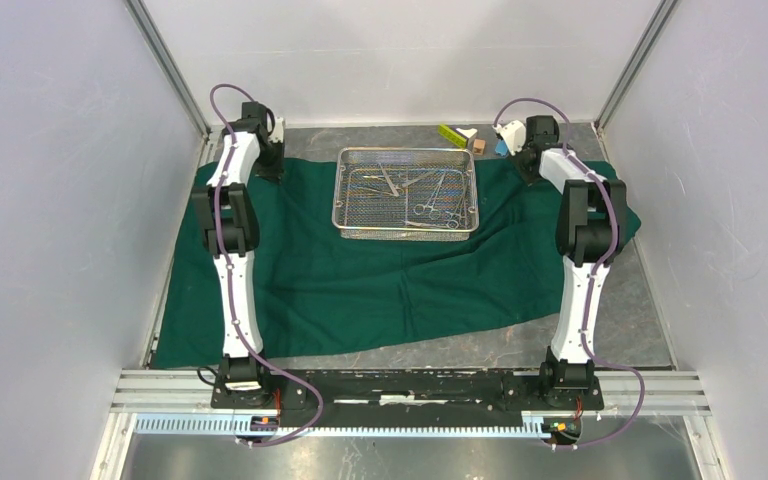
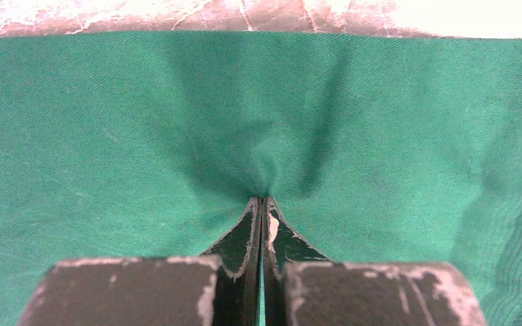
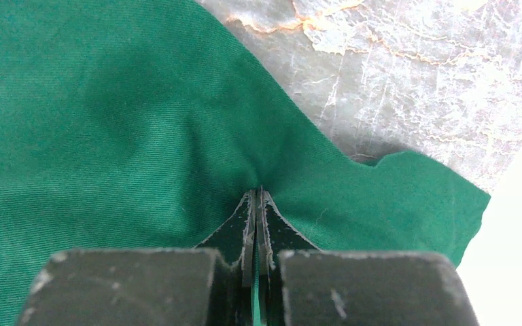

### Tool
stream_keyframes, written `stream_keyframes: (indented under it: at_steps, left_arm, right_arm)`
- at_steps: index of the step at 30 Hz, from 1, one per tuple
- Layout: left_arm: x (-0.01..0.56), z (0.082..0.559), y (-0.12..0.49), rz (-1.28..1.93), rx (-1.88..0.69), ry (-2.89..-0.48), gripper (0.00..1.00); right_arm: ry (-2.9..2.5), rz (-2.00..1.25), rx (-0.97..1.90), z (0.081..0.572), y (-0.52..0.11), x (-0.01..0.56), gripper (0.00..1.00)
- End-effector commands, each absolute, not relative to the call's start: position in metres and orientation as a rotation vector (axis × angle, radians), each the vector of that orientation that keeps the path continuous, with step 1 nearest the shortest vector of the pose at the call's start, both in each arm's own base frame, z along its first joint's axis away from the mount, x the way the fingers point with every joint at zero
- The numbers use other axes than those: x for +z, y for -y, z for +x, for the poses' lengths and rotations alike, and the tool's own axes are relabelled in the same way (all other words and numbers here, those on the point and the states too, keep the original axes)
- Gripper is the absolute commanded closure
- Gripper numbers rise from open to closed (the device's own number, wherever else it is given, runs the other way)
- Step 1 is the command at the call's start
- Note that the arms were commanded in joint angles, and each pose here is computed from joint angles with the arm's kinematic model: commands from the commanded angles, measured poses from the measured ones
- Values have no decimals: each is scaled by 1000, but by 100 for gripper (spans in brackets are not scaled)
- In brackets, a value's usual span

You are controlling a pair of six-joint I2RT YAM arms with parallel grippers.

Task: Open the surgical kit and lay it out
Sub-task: Smooth out the surgical kit at the center of the board.

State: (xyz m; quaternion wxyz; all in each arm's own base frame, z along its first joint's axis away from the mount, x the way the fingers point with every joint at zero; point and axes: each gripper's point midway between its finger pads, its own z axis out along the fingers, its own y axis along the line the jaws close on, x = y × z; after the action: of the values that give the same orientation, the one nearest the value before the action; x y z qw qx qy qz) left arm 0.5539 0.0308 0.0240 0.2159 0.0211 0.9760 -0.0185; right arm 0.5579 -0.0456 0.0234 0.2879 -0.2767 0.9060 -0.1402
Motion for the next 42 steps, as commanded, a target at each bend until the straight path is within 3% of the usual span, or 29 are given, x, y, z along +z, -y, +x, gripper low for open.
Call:
stream_keyframes:
  at_steps: [1, 18, 21, 22, 25, 27, 30, 31, 36, 42]
  left_arm:
    - [13, 563, -58, 24, 59, -2699, 98]
    - [19, 563, -64, 26, 65, -2689, 97]
    - [28, 566, -62, 22, 50, -2669, 84]
    - [34, 567, -61, 19, 44, -2658, 75]
    - [58, 572, -60, 3, 37, -2606, 49]
    - [80, 574, -59, -6, 30, -2559, 30]
    - [116, 573, -57, -11, 18, -2476, 4]
    - [131, 570, -57, -8, 16, -2447, 0]
    - [173, 539, -45, 34, -26, -2355, 0]
    - [185, 478, -21, 133, -123, -2308, 0]
  right_arm:
    - [-2520, -754, -268, 526, 37, 8, 100]
    - [-2513, -742, -313, 536, 42, 14, 100]
    - [-2499, -737, -309, 538, 41, 22, 89]
    - [-2493, -728, -308, 538, 41, 26, 84]
    - [-2445, -689, -302, 539, 42, 53, 55]
    - [-2395, -655, -290, 537, 43, 78, 42]
    - [-2338, -604, -289, 523, 51, 115, 32]
    - [-2321, -597, -270, 516, 52, 124, 29]
    - [-2310, -544, -288, 459, 80, 146, 19]
    - [-2410, -417, -307, 382, 135, 121, 13]
